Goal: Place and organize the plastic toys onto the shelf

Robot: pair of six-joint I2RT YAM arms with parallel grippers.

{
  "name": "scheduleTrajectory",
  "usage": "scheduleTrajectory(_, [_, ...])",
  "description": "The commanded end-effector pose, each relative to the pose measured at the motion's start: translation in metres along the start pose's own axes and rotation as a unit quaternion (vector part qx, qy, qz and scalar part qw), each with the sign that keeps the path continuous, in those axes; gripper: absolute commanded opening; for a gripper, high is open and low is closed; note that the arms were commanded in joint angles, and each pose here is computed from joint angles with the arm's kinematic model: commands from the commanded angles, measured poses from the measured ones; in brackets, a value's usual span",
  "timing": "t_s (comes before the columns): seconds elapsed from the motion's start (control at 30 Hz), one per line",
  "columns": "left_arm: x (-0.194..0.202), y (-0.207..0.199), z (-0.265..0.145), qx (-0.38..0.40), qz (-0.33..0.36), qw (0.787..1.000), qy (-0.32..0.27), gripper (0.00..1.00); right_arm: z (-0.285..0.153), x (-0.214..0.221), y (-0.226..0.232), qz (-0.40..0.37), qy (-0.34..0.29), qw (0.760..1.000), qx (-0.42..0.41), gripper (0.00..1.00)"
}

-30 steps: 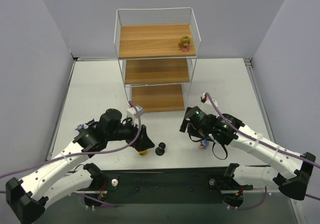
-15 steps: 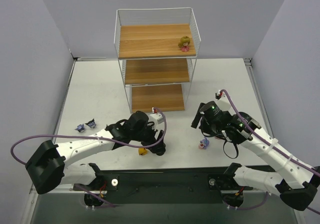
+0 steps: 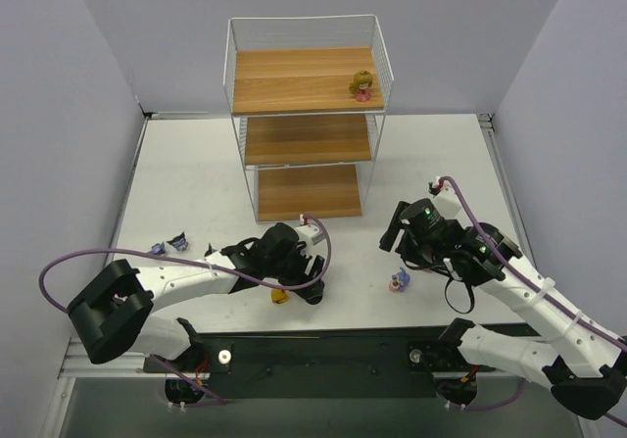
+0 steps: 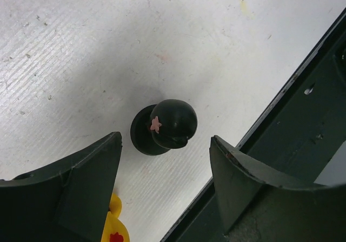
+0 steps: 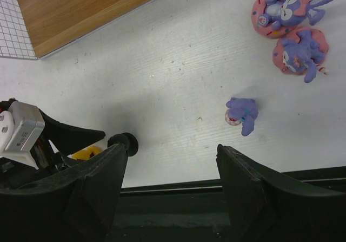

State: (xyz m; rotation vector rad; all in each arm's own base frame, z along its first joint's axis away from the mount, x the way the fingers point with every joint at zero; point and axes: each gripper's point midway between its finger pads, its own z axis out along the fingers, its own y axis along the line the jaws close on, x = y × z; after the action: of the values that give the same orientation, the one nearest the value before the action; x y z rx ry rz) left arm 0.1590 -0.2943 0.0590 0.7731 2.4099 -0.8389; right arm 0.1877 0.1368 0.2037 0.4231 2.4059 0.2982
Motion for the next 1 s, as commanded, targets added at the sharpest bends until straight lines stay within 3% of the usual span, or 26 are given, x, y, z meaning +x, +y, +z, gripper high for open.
scheduleTrajectory(0.0, [-0.015, -0.006, 0.006, 0.013, 0.001, 0.999, -0.030, 0.74, -0.001, 0.006, -0.014, -0.010, 0.009, 1.000, 0.018, 0.68])
scheduleTrajectory(0.73, [-0.006, -0.011, 0.017, 0.029, -0.014, 0.999, -0.023, 0.56, -0.001, 0.009, -0.023, -0.002, 0.007, 1.000, 0.024, 0.67])
scheduleTrajectory(0.83, [-0.007, -0.012, 0.018, 0.030, -0.015, 0.999, -0.023, 0.51, -0.001, 0.010, -0.024, 0.000, 0.007, 1.000, 0.024, 0.67])
scheduleTrajectory(0.97, [-0.010, -0.014, 0.016, 0.028, -0.014, 0.999, -0.028, 0.31, -0.001, 0.010, -0.024, 0.001, 0.005, 1.000, 0.023, 0.67])
